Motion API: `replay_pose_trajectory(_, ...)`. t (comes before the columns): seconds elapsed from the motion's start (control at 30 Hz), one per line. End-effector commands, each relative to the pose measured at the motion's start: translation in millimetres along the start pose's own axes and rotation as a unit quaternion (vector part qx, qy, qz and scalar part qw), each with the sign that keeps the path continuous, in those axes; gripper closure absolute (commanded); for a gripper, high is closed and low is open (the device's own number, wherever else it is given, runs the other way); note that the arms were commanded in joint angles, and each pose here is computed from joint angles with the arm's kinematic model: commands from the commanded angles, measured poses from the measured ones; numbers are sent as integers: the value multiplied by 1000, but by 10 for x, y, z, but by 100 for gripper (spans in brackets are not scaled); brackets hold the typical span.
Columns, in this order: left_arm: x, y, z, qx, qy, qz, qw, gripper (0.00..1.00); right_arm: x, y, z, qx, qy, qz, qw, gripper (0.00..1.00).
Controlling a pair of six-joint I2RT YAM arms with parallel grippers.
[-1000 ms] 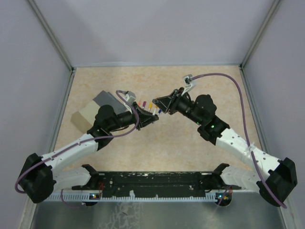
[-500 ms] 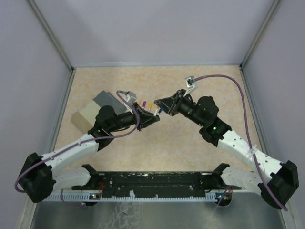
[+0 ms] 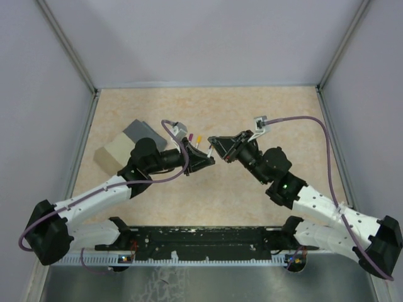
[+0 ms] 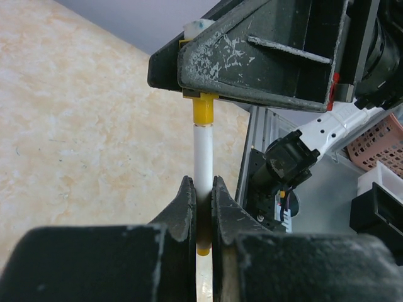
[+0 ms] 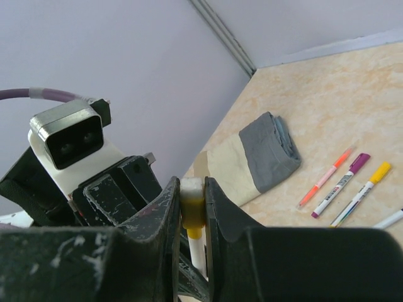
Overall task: Insert the pens into the pen caps
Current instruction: Press the pen cap onto the pen.
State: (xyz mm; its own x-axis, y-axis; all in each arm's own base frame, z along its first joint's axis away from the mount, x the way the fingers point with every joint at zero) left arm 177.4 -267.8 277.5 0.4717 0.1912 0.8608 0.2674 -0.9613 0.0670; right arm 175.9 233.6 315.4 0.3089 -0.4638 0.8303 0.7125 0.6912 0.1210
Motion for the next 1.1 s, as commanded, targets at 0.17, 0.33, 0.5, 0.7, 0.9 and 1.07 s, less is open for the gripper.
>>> replay_pose_trajectory(0.17,1170,74,-509,-67,117,-224,965,100,-1343,-542,-130,6,24,281,959,100)
replay_pose_trajectory(0.33,1099,102,-487,-74,114,-204,970,100,-962,-448,-120,-7,12,226,974,100)
replay_pose_trajectory(0.5,960,122,-442,-77,114,-159,978,100,-277,-302,-20,-1,-5,131,991,100)
replay_pose_trajectory(0.7,797,90,-357,-58,113,-123,984,100,404,-226,252,16,-34,30,999,76)
replay_pose_trajectory(0.9,722,17,-313,-36,113,-117,986,100,701,-354,372,36,-56,-33,997,62)
replay_pose_trajectory(1.07,689,-14,-349,-49,123,-107,985,100,623,-474,279,32,-78,-38,996,58)
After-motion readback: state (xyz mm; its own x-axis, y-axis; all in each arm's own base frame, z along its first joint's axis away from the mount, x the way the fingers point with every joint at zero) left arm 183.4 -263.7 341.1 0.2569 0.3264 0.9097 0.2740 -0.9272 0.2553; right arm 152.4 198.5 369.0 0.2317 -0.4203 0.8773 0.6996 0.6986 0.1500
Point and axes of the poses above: each gripper's point midway between its finger pads, its own y axis out along the fingers, its own z axis along the line the jaws close on, x = y × z, the point moved 7 cm from there along -y, back along the fingers, and after that the axes turned 7 degrees about -y, right-handed, at the moved point
